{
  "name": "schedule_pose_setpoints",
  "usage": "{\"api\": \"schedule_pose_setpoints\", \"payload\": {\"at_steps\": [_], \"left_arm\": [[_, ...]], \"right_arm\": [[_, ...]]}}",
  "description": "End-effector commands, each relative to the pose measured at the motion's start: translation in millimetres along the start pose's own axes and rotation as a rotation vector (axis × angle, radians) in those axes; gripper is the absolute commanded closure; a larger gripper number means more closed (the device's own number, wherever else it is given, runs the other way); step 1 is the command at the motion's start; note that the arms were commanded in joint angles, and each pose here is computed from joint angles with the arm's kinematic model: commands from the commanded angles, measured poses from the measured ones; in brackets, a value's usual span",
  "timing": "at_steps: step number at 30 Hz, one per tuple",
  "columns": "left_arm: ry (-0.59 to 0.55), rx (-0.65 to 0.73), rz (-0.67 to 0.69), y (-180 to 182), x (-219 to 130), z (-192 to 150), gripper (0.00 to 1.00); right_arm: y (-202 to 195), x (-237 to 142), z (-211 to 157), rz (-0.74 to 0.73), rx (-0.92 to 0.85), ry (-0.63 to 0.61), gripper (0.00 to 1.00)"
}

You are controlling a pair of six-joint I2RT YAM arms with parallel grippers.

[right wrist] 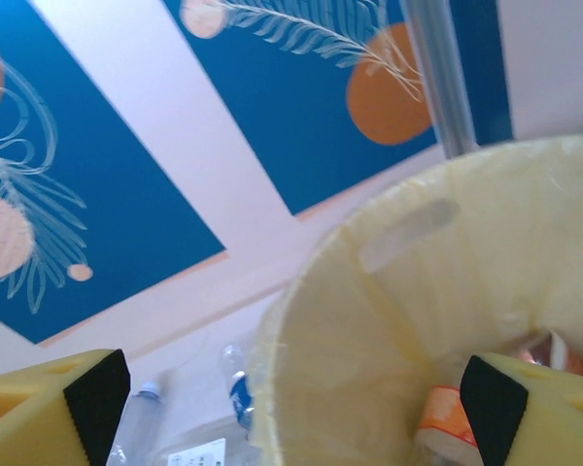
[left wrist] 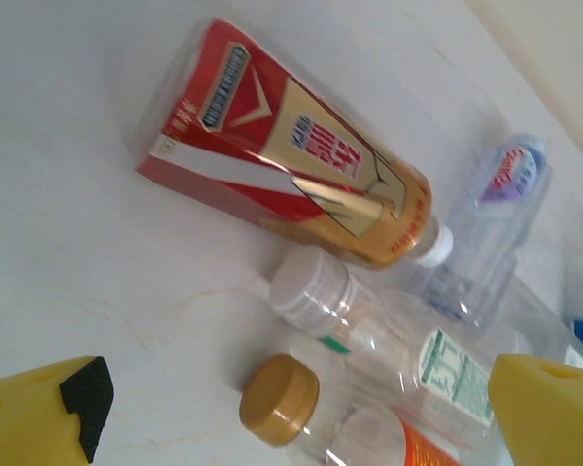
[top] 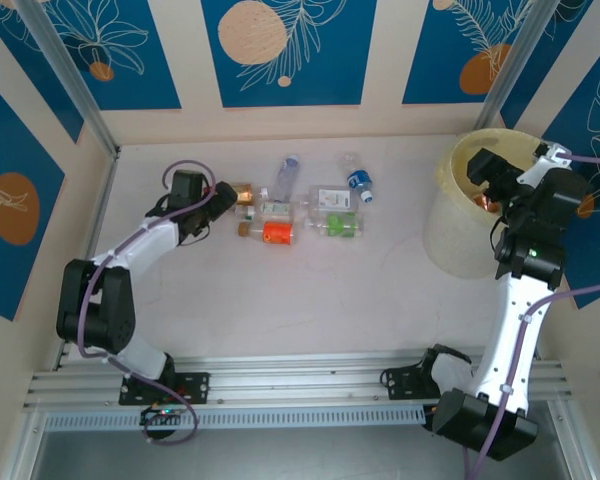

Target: Put the plastic bottles in the bin

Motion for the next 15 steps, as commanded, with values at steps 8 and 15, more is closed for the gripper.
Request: {"api": "schedule_pose_setpoints", "payload": {"at_steps": [8, 15], "left_arm": [[-0.03, -0.477, 0.134, -8, 44, 21, 0.0], [-0.053, -0.654, 0.149, -12, 84, 28, 0.0]], "right_arm": [[89, -28, -11, 0.509, -0.183, -0.049, 0.01], [121, -38, -37, 0.642, -0.303, -0.011, 0.01]]}}
Point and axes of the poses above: each hand's point on the last joint's axis, 136 mm out from that joint toward the fingers, its own x axis out along the fingers, its own y axis along the line the jaws close on, z = x × y, the point moved 6 cm from there along -x, back along the fingers, and after that the axes turned 10 degrees about -x, right-handed, at the moved point
